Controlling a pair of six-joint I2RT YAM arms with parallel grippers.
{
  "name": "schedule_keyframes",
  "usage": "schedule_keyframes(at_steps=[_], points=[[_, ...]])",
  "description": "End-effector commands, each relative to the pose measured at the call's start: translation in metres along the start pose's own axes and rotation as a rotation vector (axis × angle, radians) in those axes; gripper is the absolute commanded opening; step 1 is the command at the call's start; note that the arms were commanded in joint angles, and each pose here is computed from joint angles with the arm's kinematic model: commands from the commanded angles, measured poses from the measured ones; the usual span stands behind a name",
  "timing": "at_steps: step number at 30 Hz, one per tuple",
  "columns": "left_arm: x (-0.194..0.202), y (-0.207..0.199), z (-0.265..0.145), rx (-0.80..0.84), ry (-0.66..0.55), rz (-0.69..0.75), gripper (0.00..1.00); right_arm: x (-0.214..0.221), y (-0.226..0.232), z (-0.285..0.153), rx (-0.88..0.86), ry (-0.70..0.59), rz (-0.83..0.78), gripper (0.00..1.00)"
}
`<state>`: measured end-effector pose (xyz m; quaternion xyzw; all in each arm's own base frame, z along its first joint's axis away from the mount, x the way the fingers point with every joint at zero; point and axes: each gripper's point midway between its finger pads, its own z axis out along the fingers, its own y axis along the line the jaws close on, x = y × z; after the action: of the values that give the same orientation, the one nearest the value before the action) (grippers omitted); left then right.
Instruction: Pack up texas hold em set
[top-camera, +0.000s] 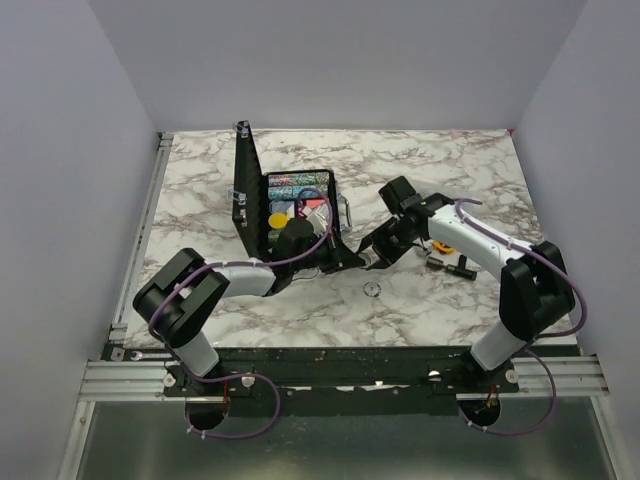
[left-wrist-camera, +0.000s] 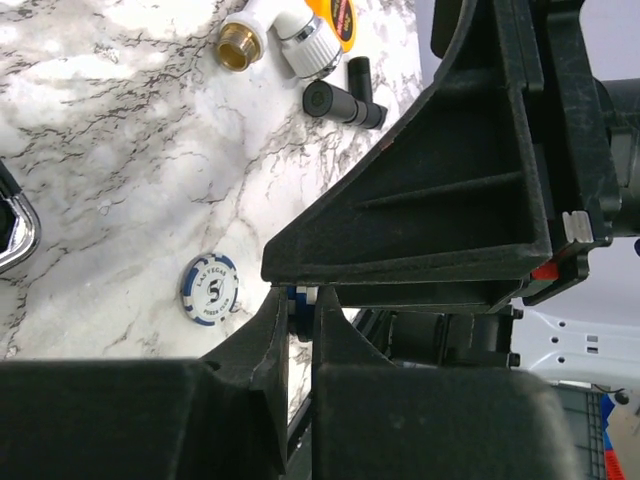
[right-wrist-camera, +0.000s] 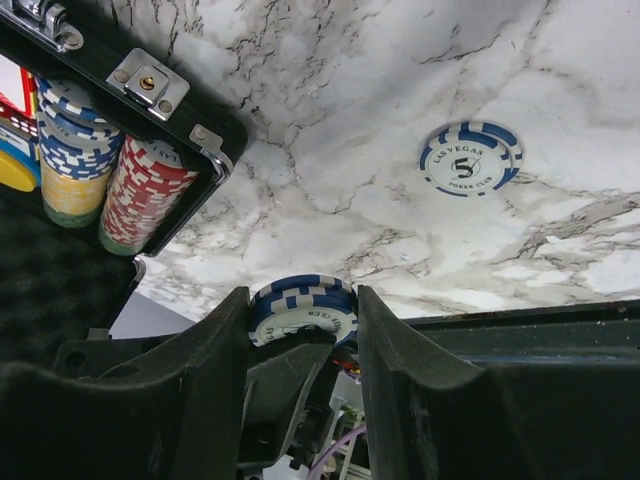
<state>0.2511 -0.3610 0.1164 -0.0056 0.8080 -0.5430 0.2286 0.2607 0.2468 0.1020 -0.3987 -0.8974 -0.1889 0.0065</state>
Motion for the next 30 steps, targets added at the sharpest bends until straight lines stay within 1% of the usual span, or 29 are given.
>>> schedule_keyframes(at_steps=[1, 2, 3, 5, 7, 9, 11, 15, 19, 23, 27, 30], points=[[-0.005, -0.005, -0.001, -0.019, 0.002, 0.070, 0.00, 0.001, 0.006, -0.003, -0.088, -0.010, -0.081, 0.41], [-0.004, 0.000, -0.002, -0.053, 0.007, 0.076, 0.00, -0.003, 0.008, -0.004, -0.111, -0.034, -0.108, 0.60], [-0.006, 0.003, -0.004, -0.082, 0.005, 0.085, 0.00, -0.007, 0.010, -0.004, -0.132, -0.063, -0.142, 0.74], [-0.007, 0.011, -0.008, -0.159, 0.020, 0.100, 0.00, -0.020, 0.010, -0.006, -0.163, -0.135, -0.204, 0.90], [-0.010, 0.019, -0.013, -0.243, 0.033, 0.124, 0.00, -0.031, 0.013, -0.012, -0.219, -0.187, -0.258, 0.97], [-0.015, 0.027, -0.018, -0.334, 0.049, 0.155, 0.00, -0.043, 0.012, -0.020, -0.257, -0.235, -0.301, 1.00], [-0.021, 0.036, -0.025, -0.438, 0.065, 0.183, 0.00, -0.057, 0.010, -0.031, -0.271, -0.312, -0.349, 1.00], [-0.043, 0.050, -0.036, -0.623, 0.092, 0.220, 0.00, -0.092, -0.008, -0.059, -0.236, -0.491, -0.402, 1.00], [-0.073, 0.054, -0.038, -0.712, 0.079, 0.223, 0.00, -0.119, -0.031, -0.079, -0.181, -0.605, -0.408, 1.00], [-0.089, 0.060, -0.034, -0.767, 0.095, 0.232, 0.00, -0.127, -0.043, -0.080, -0.170, -0.616, -0.427, 1.00], [-0.098, 0.067, -0.030, -0.804, 0.122, 0.223, 0.00, -0.124, -0.046, -0.071, -0.170, -0.588, -0.446, 1.00], [-0.106, 0.074, -0.030, -0.834, 0.108, 0.232, 0.00, -0.123, -0.049, -0.064, -0.165, -0.569, -0.451, 1.00]])
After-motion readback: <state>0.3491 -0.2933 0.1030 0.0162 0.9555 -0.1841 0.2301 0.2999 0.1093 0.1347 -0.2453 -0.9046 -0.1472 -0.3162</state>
